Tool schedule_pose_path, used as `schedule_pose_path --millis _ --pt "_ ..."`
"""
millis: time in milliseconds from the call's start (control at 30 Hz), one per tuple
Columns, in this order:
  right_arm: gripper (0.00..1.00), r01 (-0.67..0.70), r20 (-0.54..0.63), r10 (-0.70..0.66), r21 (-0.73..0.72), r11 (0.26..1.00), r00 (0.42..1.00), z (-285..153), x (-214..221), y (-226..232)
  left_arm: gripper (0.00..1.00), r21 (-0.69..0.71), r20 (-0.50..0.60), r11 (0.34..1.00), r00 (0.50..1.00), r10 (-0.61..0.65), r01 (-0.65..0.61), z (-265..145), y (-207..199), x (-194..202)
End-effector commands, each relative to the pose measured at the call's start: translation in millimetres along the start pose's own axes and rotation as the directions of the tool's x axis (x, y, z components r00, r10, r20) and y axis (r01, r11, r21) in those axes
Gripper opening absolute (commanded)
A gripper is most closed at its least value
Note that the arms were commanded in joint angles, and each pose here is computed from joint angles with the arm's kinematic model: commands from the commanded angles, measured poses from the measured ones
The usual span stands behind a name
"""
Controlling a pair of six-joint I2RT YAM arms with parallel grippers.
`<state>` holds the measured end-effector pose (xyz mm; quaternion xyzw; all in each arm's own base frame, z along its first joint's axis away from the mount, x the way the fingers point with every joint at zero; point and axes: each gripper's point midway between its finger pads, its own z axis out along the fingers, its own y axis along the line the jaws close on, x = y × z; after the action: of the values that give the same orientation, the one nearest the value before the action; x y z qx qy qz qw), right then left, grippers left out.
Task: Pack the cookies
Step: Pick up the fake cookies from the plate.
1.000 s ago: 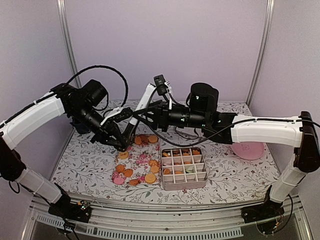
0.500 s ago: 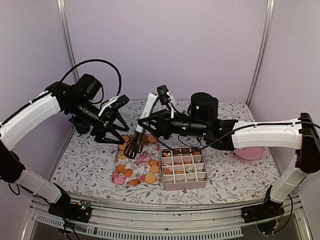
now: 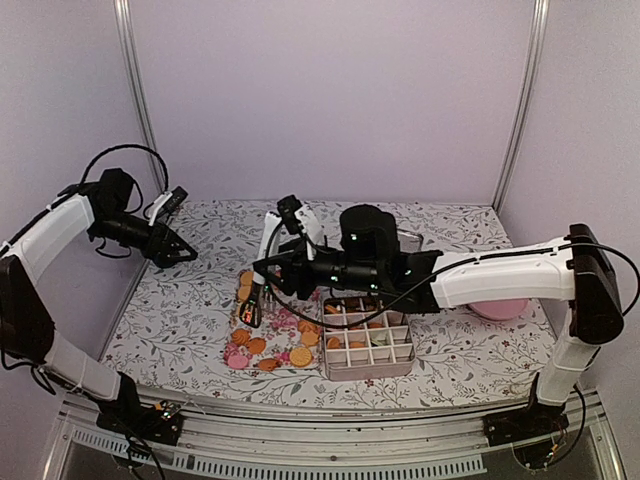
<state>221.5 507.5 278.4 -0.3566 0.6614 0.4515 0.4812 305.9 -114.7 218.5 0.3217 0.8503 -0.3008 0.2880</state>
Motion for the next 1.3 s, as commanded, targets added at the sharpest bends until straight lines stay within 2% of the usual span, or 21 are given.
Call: schedule_pose_path --millis 0,167,467,1267 --pt "0.44 0.072 -0.006 -0.072 -0.006 0.997 0.997 32.3 7.0 5.4 0.86 -0.092 0.001 0.996 1.0 -0.016 0.016 -16.9 13.2 21.6" --pt "0.45 0.111 -0.014 -0.111 -0.028 0.993 0.994 65.2 18.5 10.8 0.86 -0.122 -0.022 0.992 1.0 -0.014 0.012 -18.7 9.3 43.6" --pt "0.45 0.169 -0.038 -0.168 0.007 0.986 0.985 101.5 45.5 -0.9 0.86 -0.136 -0.013 0.991 1.0 0.0 -0.002 -22.8 3.2 47.4" --pt "0.47 0.18 -0.139 -0.18 -0.012 0.984 0.974 116.6 98.9 4.3 0.86 -0.193 0.002 0.98 0.999 0.046 -0.045 -31.4 11.7 33.5"
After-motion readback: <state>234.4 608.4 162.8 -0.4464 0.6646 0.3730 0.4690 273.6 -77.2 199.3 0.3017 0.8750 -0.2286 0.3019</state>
